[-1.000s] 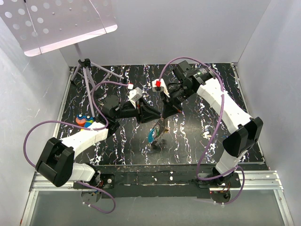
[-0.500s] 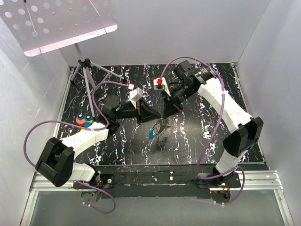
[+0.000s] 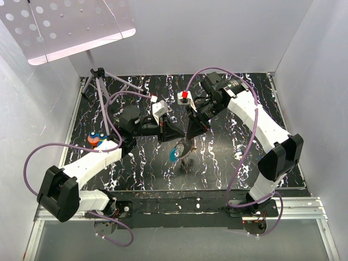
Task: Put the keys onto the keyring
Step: Adjust the keyring.
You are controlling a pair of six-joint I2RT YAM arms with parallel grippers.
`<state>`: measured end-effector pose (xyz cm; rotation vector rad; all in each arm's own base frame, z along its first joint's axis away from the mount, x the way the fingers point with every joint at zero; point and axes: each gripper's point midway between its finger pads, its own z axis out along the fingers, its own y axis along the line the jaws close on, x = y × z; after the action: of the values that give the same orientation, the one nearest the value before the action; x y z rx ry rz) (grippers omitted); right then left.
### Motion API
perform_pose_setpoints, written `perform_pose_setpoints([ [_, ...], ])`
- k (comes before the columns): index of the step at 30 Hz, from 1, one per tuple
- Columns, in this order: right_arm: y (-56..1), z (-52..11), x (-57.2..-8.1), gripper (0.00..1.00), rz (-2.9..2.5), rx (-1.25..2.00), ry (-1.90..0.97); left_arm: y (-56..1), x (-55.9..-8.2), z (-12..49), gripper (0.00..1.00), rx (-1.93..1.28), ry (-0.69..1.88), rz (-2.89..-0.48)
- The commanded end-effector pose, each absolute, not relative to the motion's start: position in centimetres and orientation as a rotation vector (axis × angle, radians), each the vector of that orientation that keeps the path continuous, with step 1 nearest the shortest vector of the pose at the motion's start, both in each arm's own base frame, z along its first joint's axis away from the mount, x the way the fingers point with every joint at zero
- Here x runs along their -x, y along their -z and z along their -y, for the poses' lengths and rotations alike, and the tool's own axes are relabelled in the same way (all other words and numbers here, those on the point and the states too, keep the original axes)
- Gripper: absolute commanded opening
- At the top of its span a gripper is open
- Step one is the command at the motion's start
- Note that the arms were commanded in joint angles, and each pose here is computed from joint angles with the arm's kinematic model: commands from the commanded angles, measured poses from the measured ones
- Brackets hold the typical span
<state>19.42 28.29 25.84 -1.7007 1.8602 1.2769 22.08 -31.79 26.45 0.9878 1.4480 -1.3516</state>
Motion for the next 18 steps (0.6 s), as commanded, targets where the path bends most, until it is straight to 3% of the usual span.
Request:
perform_pose_setpoints([
  [1, -28.1, -28.3, -17.6, 0.27, -1.789, 1.699, -1.378, -27.7, -22.7, 30.4, 0.00, -1.056, 1.176, -1.488],
  [3, -28.4, -28.3, -17.8, 0.40, -1.780, 1.707, -1.368, -27.9, -22.6, 30.2, 0.00, -1.089, 1.160, -1.518],
  [5, -28.7, -28.3, -18.0, 0.45, -1.773, 1.717, -1.344, -27.9, -22.5, 29.9, 0.00, -1.126, 1.134, -1.539],
  [12, -30.2, -28.0, -20.1, 0.47, -1.660, 1.698, -1.194, -28.2, -22.8, 28.4, 0.00, -1.238, 0.988, -1.614],
  [18, -32.3, -29.3, -21.2, 0.48, -1.254, 1.680, -1.151, -28.4, -22.9, 27.9, 0.00, -1.327, 0.870, -1.670],
])
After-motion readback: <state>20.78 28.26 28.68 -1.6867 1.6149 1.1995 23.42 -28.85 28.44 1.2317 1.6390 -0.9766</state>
